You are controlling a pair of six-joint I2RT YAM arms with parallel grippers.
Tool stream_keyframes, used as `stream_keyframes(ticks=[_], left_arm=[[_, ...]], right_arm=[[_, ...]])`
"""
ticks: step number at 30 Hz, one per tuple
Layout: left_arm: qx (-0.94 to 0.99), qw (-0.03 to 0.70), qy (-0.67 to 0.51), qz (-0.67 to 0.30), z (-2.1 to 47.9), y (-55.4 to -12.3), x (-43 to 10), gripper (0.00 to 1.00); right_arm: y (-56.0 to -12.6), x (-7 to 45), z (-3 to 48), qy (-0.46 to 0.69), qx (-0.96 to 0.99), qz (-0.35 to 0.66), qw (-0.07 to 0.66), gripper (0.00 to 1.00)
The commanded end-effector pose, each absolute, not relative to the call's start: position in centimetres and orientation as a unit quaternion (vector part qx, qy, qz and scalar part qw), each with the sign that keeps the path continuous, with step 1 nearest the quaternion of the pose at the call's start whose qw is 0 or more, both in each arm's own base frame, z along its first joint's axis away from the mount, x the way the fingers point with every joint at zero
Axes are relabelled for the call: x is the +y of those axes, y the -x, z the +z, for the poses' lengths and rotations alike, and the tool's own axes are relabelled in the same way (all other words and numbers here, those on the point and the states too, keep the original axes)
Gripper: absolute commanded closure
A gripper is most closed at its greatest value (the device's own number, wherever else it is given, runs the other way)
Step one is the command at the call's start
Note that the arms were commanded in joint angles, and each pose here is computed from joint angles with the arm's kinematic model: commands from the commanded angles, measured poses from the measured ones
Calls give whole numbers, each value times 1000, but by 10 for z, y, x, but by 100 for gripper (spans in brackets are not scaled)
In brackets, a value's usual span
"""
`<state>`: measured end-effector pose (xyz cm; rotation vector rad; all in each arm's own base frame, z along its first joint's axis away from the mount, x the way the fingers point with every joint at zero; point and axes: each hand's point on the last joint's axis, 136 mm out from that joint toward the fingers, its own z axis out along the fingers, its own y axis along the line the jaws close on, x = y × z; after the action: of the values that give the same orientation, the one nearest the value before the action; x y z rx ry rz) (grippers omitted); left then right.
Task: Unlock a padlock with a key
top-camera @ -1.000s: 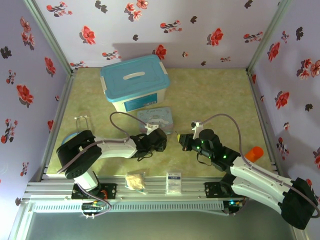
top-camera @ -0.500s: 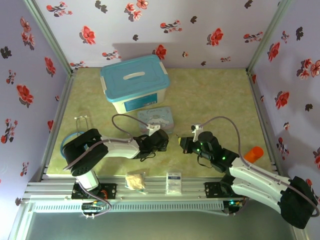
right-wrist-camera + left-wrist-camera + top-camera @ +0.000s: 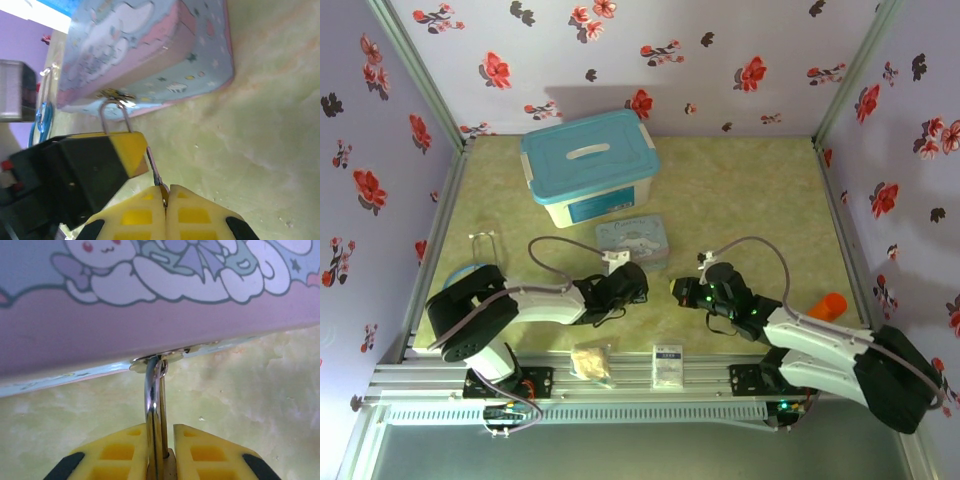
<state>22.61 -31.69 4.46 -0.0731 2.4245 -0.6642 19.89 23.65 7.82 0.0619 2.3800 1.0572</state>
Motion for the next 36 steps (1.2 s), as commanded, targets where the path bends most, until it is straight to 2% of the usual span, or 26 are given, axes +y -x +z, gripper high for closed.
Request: stream_keyframes(ticks=[1, 6, 10, 15, 23, 36], left_arm=[[883, 339, 70, -316, 78, -235, -327, 87], [861, 340, 93, -366, 83, -234, -333, 86], [847, 338, 113, -395, 84, -234, -333, 85], [808, 349, 144, -453, 91, -236, -331, 90], [795, 338, 167, -476, 86, -236, -334, 94], [782, 336, 186, -491, 84, -238, -333, 95]], right_arm=[[-194, 250, 78, -33, 873, 420, 244, 100], [-190, 261, 82, -27, 865, 440, 241, 100], [-189, 268, 76, -61, 859, 465, 203, 100], [-192, 272, 67, -89, 843, 499, 180, 100], [-185, 263, 57, -80, 874, 450, 166, 100], [-194, 277, 67, -105, 851, 490, 158, 100]])
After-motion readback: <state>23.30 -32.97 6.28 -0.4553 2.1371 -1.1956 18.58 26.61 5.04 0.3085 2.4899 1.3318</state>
